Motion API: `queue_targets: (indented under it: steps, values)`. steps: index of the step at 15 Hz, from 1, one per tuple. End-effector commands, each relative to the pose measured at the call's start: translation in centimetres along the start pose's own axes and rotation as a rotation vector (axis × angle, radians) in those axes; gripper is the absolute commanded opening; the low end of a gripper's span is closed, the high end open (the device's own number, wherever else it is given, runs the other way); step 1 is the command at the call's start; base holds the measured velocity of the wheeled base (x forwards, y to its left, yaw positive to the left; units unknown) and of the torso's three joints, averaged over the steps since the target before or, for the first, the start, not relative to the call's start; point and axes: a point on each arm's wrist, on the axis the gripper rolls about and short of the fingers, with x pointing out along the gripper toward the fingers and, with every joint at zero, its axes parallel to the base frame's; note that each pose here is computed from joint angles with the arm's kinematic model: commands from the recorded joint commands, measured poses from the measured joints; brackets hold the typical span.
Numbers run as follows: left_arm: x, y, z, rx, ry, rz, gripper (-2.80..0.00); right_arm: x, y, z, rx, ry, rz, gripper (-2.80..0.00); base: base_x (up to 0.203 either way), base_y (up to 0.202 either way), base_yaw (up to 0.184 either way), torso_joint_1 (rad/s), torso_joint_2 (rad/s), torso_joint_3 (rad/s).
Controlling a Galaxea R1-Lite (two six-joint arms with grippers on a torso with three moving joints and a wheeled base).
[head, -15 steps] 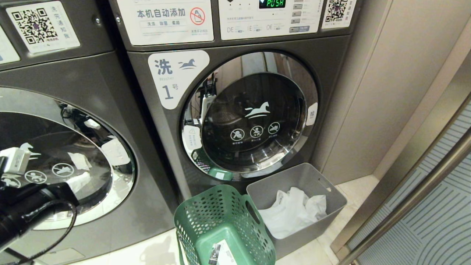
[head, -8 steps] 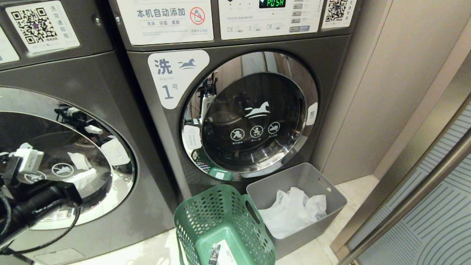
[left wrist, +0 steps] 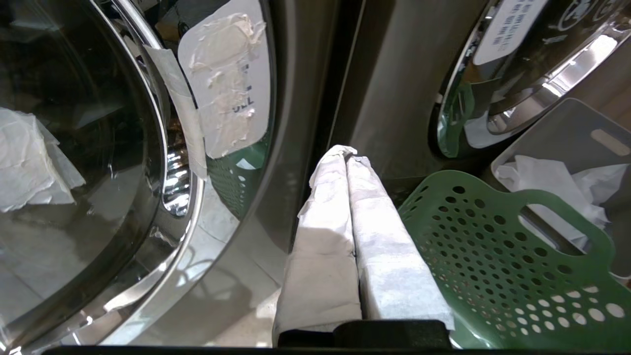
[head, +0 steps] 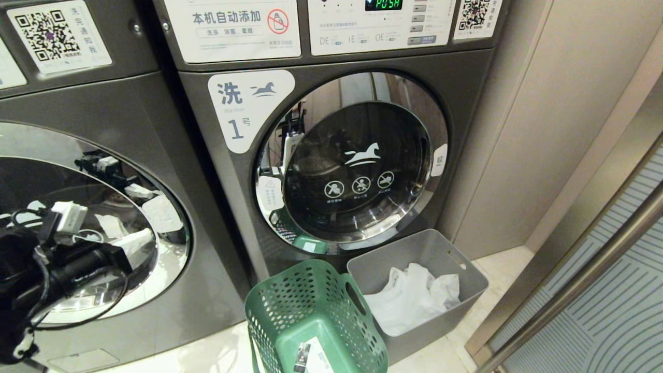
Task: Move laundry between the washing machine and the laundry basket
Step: Open the lid of the washing machine
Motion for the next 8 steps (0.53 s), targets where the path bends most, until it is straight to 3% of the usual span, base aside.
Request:
queue_targets:
  steps: [1,8]
  values:
    - [1.8,1.1,-1.0,0.002,0.001,-0.014,-2.80,0.0,0.0,0.0,-0.001,0.001,0.001,-2.80,0.000,0.000,0.000,0.000,0.00,0.000]
    - [4.6,2.8,-1.9,0.032,-0.039,-0.132,-2.80,0.0,0.0,0.0,-0.001,0.001,0.001,-2.80,0.000,0.000,0.000,0.000,0.00,0.000]
